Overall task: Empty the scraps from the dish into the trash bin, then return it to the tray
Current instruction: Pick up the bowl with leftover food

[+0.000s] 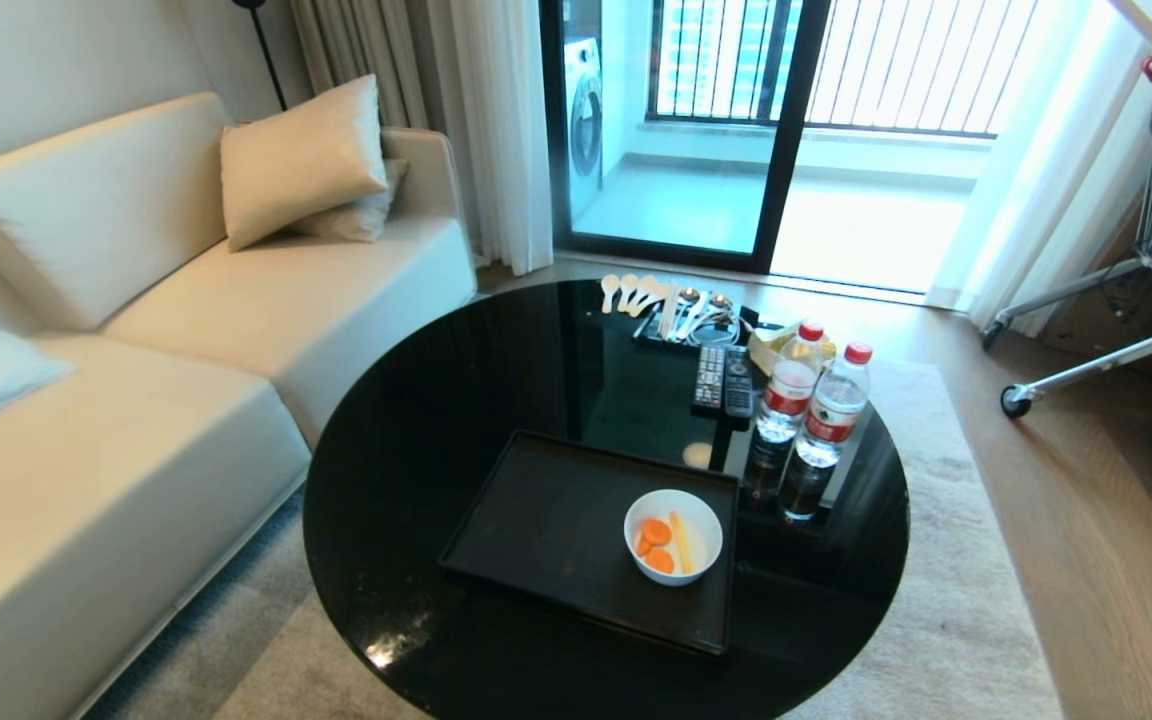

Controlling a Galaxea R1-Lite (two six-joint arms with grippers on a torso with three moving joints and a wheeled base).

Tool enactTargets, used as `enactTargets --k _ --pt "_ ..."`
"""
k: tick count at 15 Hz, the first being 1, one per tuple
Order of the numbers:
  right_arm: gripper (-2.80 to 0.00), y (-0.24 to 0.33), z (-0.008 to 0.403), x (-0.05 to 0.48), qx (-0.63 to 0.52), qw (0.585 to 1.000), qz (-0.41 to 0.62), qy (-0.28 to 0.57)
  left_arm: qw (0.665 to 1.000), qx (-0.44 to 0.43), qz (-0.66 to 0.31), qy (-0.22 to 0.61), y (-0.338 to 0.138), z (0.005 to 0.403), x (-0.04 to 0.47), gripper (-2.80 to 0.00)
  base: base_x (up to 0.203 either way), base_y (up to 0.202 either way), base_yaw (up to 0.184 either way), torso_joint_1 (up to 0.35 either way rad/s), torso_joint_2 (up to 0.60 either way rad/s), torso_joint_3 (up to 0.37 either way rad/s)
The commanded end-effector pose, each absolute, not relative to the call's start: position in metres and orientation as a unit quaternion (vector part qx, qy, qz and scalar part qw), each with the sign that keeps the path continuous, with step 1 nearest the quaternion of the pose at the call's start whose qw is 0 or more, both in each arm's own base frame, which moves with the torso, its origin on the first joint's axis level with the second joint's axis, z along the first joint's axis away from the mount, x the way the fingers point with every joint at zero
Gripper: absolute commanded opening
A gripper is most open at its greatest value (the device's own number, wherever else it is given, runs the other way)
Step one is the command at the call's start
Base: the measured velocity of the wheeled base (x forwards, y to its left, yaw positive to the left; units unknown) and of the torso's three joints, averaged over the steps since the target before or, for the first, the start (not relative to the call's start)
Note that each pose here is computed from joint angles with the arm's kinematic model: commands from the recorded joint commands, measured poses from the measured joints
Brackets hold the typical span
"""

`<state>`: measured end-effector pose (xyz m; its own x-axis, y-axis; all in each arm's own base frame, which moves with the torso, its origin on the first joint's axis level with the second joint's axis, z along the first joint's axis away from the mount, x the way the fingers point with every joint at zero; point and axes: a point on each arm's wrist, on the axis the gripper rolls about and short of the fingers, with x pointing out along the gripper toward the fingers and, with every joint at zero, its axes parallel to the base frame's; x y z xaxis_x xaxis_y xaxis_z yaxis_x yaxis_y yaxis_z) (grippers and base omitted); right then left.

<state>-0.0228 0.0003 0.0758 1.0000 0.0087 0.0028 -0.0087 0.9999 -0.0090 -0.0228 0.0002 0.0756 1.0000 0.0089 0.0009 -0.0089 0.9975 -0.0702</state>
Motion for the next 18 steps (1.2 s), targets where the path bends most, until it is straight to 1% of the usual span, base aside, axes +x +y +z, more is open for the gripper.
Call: enactTargets --k 1,8,13,14,16,18 --pt "-2.8 0.0 0.076 -0.023 -0.005 1.0 0.004 -0.001 0.999 -0.035 0.005 -0.001 0.0 0.076 -0.023 -2.8 0.0 0.0 0.0 0.0 0.0 0.0" --pt "-2.8 0.0 0.075 -0.023 -0.015 1.0 0.005 0.0 0.999 -0.036 0.005 -0.001 0.0 0.076 -0.023 -2.8 0.0 0.0 0.0 0.0 0.0 0.0" --pt "-2.8 0.001 0.076 -0.023 -0.06 0.998 0.023 -0.004 0.999 -0.036 0.005 -0.001 0.0 0.076 -0.023 -2.8 0.0 0.0 0.0 0.0 0.0 0.0" --pt "-2.8 0.002 0.08 -0.024 -0.08 0.996 0.032 -0.011 0.999 -0.035 0.005 -0.001 0.0 0.076 -0.023 -2.8 0.0 0.0 0.0 0.0 0.0 0.0" --pt "-2.8 0.003 0.101 -0.029 -0.089 0.994 0.066 -0.024 0.999 -0.036 0.005 -0.001 0.0 0.076 -0.023 -2.8 0.0 0.0 0.0 0.0 0.0 0.0" --pt "-2.8 0.004 0.126 -0.024 -0.087 0.992 0.085 0.02 0.999 -0.036 0.005 -0.001 0.0 0.076 -0.023 -2.8 0.0 0.0 0.0 0.0 0.0 0.0"
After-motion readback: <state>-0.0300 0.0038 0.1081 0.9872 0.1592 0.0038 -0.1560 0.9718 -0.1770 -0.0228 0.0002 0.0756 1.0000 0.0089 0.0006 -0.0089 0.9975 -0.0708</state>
